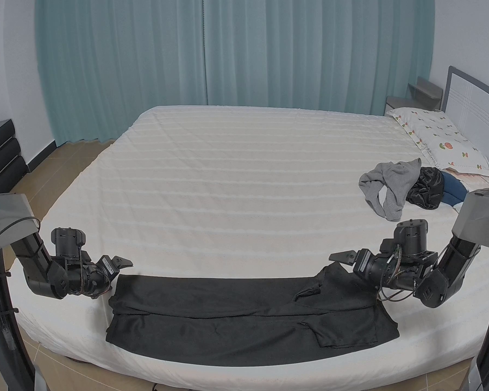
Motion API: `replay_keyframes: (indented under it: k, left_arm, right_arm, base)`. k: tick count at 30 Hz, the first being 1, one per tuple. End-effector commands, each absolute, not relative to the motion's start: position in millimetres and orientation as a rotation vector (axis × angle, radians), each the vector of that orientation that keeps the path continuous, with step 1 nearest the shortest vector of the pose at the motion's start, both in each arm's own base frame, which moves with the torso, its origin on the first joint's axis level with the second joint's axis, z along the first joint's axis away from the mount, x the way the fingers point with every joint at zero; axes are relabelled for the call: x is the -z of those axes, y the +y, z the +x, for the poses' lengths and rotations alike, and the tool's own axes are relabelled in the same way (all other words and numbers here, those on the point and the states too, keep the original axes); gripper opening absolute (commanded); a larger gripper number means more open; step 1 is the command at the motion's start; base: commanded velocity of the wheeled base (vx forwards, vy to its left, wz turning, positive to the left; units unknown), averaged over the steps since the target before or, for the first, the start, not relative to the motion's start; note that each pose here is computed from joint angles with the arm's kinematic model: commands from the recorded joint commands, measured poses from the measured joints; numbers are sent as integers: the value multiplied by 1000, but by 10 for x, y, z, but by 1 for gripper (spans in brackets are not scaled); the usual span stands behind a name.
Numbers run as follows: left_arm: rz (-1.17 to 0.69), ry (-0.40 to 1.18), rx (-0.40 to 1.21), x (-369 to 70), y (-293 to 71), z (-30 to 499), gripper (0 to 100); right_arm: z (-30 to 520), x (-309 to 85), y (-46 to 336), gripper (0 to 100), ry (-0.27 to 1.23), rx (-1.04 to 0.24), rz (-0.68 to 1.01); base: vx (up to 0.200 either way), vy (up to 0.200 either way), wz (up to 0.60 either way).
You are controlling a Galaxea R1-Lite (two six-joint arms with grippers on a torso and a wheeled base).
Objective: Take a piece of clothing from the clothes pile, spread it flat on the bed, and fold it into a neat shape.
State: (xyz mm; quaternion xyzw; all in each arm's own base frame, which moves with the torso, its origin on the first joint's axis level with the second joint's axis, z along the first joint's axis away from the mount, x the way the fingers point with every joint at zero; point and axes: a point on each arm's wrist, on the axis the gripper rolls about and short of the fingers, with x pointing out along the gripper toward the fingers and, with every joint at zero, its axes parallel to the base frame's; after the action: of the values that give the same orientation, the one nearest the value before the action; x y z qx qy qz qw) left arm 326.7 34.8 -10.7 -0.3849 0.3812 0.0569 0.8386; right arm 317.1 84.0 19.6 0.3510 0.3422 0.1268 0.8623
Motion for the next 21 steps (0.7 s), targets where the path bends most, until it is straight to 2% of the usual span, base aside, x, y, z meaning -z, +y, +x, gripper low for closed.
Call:
replay_keyframes:
  k: [1,8,21]
  left_arm:
    - [-819,814,-119,109,339,3241,100]
    - [-820,813,-120,112,345,3244,100]
    - [-818,813,-119,112,345,3244,100]
  right_arm:
    - [3134,-307,1142,100,749,-320,701]
    - [3127,-173,1344,100,887,-314,663]
    - [3282,2,1637,100,1002,-291,600]
  base:
    - [0,0,0]
    - [0,0,0]
    - [0,0,0]
